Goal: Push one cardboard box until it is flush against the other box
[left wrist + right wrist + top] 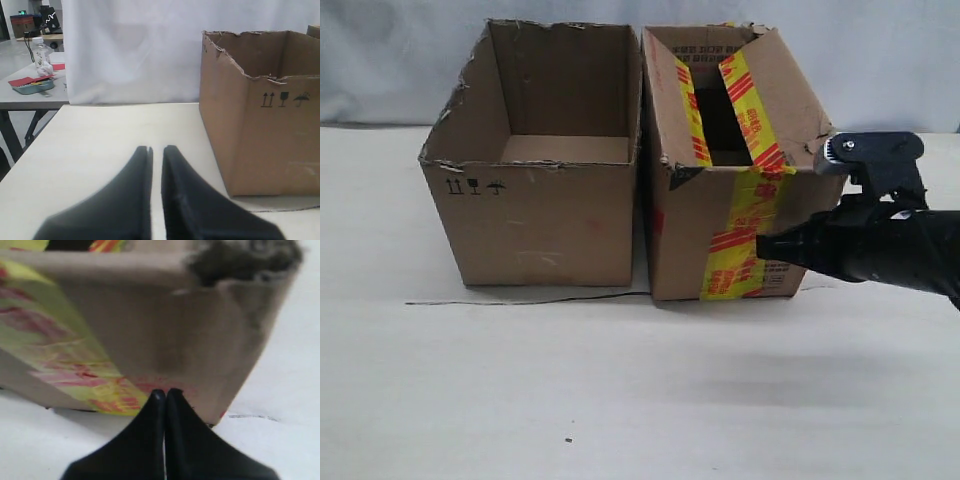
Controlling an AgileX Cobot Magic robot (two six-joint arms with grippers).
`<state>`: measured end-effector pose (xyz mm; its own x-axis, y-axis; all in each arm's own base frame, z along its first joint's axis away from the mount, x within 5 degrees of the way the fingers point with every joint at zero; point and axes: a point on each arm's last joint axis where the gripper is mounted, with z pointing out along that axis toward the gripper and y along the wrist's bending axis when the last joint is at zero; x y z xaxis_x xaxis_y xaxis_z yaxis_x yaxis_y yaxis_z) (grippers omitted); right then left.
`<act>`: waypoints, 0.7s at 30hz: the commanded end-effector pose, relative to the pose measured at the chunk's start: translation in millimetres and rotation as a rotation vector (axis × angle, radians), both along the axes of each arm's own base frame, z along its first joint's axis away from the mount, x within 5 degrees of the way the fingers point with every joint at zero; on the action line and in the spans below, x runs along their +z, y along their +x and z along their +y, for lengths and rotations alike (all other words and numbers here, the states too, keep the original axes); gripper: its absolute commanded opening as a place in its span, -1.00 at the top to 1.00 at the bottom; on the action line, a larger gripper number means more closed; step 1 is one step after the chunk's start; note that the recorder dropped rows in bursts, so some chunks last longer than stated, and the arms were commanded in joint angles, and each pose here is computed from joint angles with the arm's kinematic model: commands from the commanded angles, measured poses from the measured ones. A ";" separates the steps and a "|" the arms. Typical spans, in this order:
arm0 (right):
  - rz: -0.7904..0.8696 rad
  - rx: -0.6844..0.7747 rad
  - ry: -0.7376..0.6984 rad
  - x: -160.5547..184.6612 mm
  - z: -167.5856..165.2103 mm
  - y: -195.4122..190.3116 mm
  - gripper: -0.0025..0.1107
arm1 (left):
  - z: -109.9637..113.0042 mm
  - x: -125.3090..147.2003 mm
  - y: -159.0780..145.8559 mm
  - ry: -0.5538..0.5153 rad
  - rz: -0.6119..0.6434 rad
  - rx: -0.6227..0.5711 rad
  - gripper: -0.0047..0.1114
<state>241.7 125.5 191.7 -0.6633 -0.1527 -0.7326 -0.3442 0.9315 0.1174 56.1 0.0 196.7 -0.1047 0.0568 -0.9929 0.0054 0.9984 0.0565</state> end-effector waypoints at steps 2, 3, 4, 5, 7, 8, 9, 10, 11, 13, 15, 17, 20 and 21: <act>-0.045 -0.053 0.043 31.7 -40.2 -12.3 0.96 | 0.1 -0.7 -0.1 -0.010 -0.003 0.003 0.92; -0.049 -0.080 0.043 32.1 -47.6 -13.3 0.96 | 0.1 -0.7 -0.1 -0.010 -0.003 0.003 0.92; -0.052 -0.117 0.043 32.0 -57.0 -14.3 0.96 | 0.1 -0.7 -0.1 -0.010 -0.003 0.003 0.92; -0.049 -0.154 0.044 30.8 -65.4 -14.7 0.96 | 0.1 -0.7 -0.1 -0.010 -0.003 0.003 0.92; -0.056 -0.223 0.041 29.2 -79.3 -12.2 0.96 | 0.1 -0.7 -0.1 -0.010 -0.003 0.003 0.92; -0.062 -0.263 0.035 27.6 -86.0 -8.8 0.96 | 0.1 -0.7 -0.1 -0.010 -0.003 0.003 0.92; -0.073 -0.300 0.032 26.4 -91.0 -4.7 0.96 | 0.1 -0.7 -0.1 -0.010 -0.003 0.003 0.92; -0.093 -0.343 0.027 25.0 -94.7 0.5 0.96 | 0.1 -0.7 -0.1 -0.010 -0.003 0.003 0.92; -0.105 -0.369 0.015 22.7 -96.6 6.7 0.96 | 0.1 -0.7 -0.1 -0.010 -0.003 0.003 0.92; -0.094 -0.378 0.003 18.1 -95.9 20.7 0.96 | 0.1 -0.7 -0.1 -0.010 -0.003 0.003 0.92; -0.072 -0.357 -0.014 12.9 -92.4 40.4 0.96 | 0.1 -0.7 -0.1 -0.010 -0.003 0.003 0.92; -0.089 -0.335 -0.054 10.2 -90.8 71.7 0.96 | 0.1 -0.7 -0.1 -0.010 -0.003 0.003 0.92; -0.093 -0.358 -0.058 5.8 -95.6 99.7 0.96 | 0.1 -0.7 -0.1 -0.010 -0.003 0.003 0.92; -0.100 -0.367 -0.056 6.3 -97.6 107.7 0.96 | 0.1 -0.7 -0.1 -0.010 -0.003 0.003 0.92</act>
<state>327.1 34.7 200.2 -0.6249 0.0518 -0.7790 -0.0101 0.9972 0.0745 56.1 0.0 196.7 -0.1047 0.0568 -0.9929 0.0054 0.9984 0.0565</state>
